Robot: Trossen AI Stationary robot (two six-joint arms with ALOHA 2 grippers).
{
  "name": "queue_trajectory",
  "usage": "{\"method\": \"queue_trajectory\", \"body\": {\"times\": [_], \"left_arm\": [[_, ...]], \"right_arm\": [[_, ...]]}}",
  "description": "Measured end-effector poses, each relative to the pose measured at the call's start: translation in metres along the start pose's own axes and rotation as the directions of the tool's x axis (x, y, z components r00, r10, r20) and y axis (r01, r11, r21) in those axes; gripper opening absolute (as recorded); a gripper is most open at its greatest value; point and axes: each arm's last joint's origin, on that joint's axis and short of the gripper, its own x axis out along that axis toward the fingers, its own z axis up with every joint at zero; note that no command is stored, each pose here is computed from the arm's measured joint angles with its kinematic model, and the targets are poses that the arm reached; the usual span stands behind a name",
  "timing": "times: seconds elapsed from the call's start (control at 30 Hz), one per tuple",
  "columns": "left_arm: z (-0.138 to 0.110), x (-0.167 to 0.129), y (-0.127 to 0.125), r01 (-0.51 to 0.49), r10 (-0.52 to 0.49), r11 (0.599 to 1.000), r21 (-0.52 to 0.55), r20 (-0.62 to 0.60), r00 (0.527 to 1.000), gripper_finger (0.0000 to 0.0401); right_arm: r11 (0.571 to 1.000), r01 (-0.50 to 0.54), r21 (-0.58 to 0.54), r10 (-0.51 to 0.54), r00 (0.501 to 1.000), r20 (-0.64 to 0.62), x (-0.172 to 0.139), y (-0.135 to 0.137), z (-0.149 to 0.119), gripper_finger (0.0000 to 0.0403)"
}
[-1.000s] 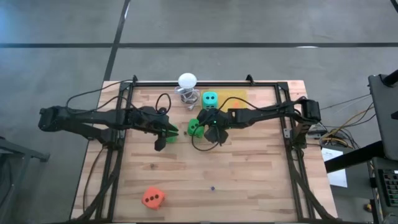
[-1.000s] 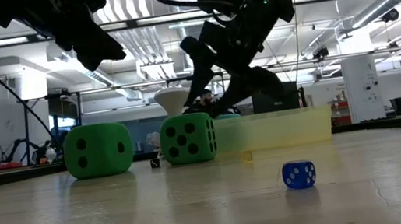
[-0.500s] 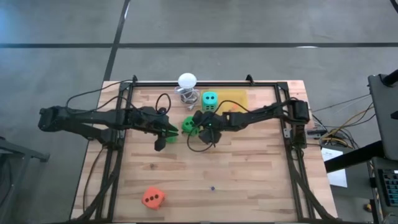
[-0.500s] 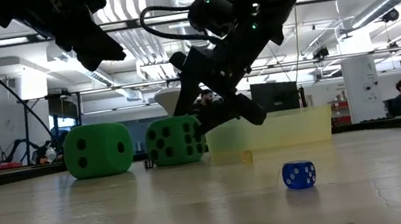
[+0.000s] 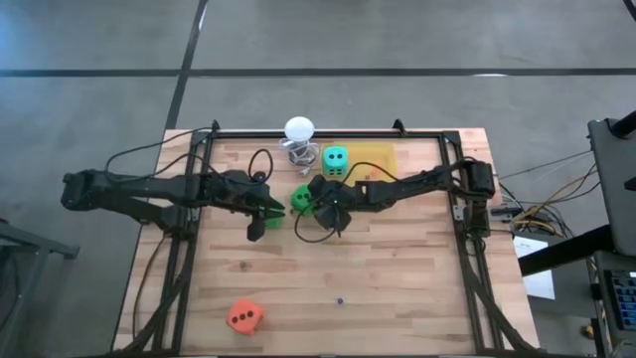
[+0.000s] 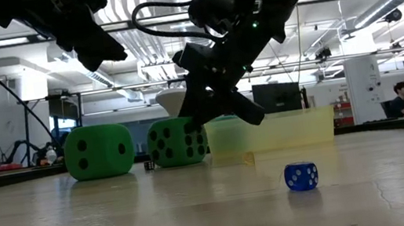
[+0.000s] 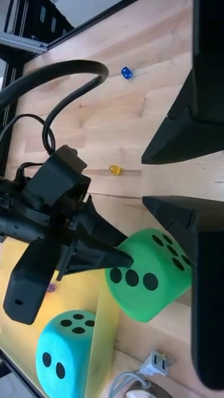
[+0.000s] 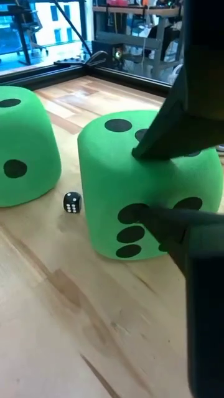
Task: Pick & Place Dice
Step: Put the right large green dice into the yellow bin
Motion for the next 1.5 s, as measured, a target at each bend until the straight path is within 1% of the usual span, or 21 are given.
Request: {"method": "queue_trajectory", "body": {"times": [0.1, 0.17, 0.33, 0.47, 0.57, 0.8, 1.03, 1.17, 1.27, 1.37, 1.5], "left_arm": [[0.000, 0.000, 0.000, 0.000, 0.000, 1.000, -0.001, 0.002, 1.000, 0.0098], [0.000, 0.000, 0.000, 0.000, 0.000, 1.000, -0.001, 0.002, 1.000, 0.0098], [0.001, 0.000, 0.000, 0.000, 0.000, 1.000, -0.001, 0.004, 1.000, 0.0098], [0.001, 0.000, 0.000, 0.000, 0.000, 1.000, -0.001, 0.008, 1.000, 0.0098], [0.001, 0.000, 0.000, -0.003, 0.003, 1.000, -0.001, 0.008, 1.000, 0.0098], [0.001, 0.000, 0.000, -0.002, 0.002, 1.000, -0.001, 0.012, 1.000, 0.0098], [0.002, 0.000, 0.000, -0.001, 0.001, 1.000, -0.003, 0.023, 1.000, 0.0098], [0.003, 0.000, 0.000, 0.000, 0.001, 1.000, -0.003, 0.024, 1.000, 0.0098], [0.003, 0.000, 0.000, 0.000, 0.000, 1.000, -0.002, 0.024, 1.000, 0.0098], [0.003, 0.000, 0.000, 0.000, 0.000, 1.000, -0.002, 0.025, 1.000, 0.0098], [0.003, 0.000, 0.000, 0.000, 0.001, 1.000, -0.002, 0.024, 1.000, 0.0098]], "right_arm": [[1.000, -0.003, 0.008, 0.003, 1.000, -0.001, 0.001, 0.001, 0.000, 0.0053], [1.000, -0.004, 0.023, 0.004, 1.000, -0.002, 0.001, 0.002, 0.001, 0.0034], [0.999, -0.012, 0.047, 0.013, 1.000, -0.009, 0.000, 0.005, 0.004, 0.0033], [0.999, 0.007, 0.039, -0.006, 0.999, -0.035, -0.002, 0.008, 0.009, 0.0028], [0.998, 0.017, 0.058, -0.015, 1.000, -0.027, -0.008, 0.006, 0.013, 0.0024], [0.988, 0.015, 0.154, -0.015, 1.000, 0.002, -0.040, -0.006, 0.016, 0.0008], [0.967, 0.061, 0.246, -0.072, 0.997, 0.034, -0.069, -0.019, 0.023, 0.0006], [0.954, 0.139, 0.265, -0.148, 0.989, 0.016, -0.088, -0.027, 0.028, 0.0006], [0.939, 0.165, 0.301, -0.180, 0.983, 0.023, -0.101, -0.033, 0.027, 0.0006], [0.923, 0.180, 0.340, -0.199, 0.980, 0.020, -0.114, -0.037, 0.026, 0.0006], [0.906, 0.196, 0.376, -0.193, 0.980, -0.045, -0.125, -0.039, 0.020, 0.0006]]}}
